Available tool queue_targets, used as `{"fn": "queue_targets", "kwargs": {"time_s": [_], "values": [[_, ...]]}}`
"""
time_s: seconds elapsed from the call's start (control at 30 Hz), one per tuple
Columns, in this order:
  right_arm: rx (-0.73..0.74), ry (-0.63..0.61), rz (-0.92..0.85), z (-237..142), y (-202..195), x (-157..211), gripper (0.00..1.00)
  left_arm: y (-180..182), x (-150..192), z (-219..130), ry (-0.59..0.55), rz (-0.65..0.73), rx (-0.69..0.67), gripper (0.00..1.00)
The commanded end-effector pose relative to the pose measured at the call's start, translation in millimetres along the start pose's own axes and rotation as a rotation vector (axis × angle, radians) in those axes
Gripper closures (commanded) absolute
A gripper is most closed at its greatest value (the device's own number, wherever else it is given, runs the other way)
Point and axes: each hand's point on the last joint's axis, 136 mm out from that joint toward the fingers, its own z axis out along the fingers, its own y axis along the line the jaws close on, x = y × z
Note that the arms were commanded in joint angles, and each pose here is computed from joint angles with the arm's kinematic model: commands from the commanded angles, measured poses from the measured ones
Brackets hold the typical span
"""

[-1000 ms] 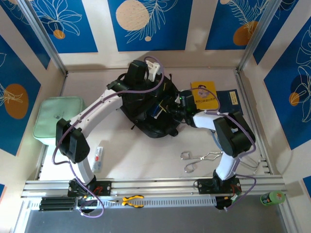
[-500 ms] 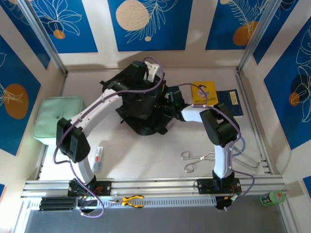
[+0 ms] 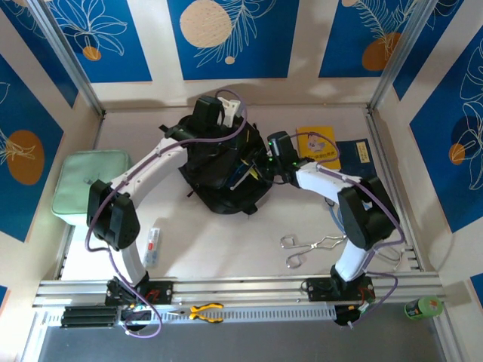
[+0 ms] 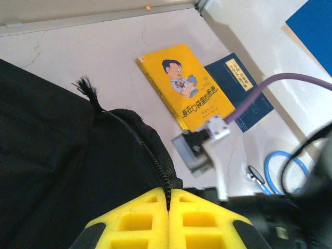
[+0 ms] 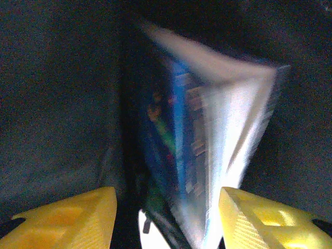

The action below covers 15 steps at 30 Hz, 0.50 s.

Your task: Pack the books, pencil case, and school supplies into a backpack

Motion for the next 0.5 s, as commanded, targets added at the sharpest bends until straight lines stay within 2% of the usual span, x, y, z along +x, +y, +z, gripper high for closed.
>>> {"fn": "queue_targets", "kwargs": {"time_s": [0.0, 0.13, 0.3, 0.47], "values": [[0.032, 0.024, 0.014, -18.0, -11.3, 10.9, 0.45, -0.8, -1.4, 5.9, -0.009, -0.010, 0.037, 1.00], [0.069, 0.000, -0.028, -38.3, -21.2, 12.2, 0.46, 2.1, 4.6, 4.8, 0.010, -0.011, 0.034, 1.00], [0.133, -0.098, -0.076, -78.0, -40.7, -8.7, 0.45, 1.4, 25.0, -12.0, 0.093, 0.057, 0.027, 1.00], [0.206, -0.224, -0.130, -122.3, -58.6, -48.0, 0.35, -26.3, 66.9, -50.1, 0.235, 0.184, 0.185, 1.00]]}}
